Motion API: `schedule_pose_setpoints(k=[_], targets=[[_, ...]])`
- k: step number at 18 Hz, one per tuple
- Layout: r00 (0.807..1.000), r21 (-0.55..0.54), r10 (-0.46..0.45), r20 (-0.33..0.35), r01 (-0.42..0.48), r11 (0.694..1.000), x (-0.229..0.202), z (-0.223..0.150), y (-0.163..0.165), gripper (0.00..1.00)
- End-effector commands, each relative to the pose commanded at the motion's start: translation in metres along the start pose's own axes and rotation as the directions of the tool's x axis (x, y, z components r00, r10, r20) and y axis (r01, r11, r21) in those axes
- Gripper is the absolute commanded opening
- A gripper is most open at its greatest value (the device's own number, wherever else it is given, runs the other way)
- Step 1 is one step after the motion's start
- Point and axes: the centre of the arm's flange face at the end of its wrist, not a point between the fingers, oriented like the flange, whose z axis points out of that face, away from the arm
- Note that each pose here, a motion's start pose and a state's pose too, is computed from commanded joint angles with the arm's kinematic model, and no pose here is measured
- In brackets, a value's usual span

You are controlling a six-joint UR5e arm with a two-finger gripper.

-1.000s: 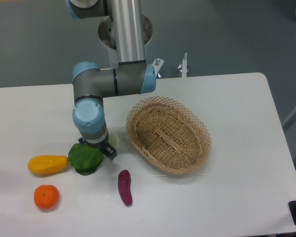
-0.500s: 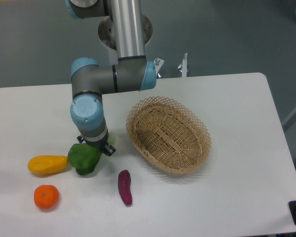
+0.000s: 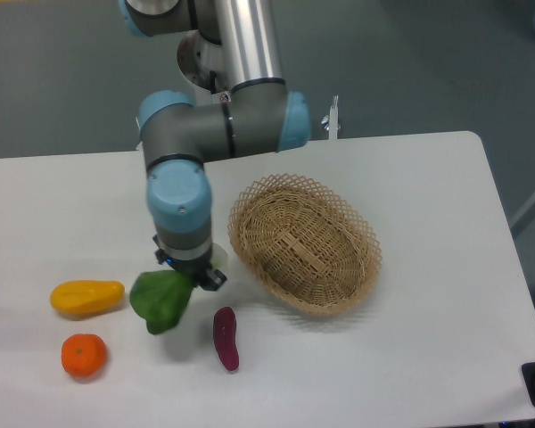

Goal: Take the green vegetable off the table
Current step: 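Lift the bok choy and carry it past the basket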

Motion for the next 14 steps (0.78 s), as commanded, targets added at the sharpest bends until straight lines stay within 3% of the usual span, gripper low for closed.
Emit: schedule_pose_setpoints(k=[4,14], targets=[[0.997,0.02,-0.068,0.037,0.067,0.998,-0.063,-0.017,0.035,0.27],[0.995,-0.021,0.02,0.099,-0.018,1.0,-0.169,-0.038,0.145,0.27]])
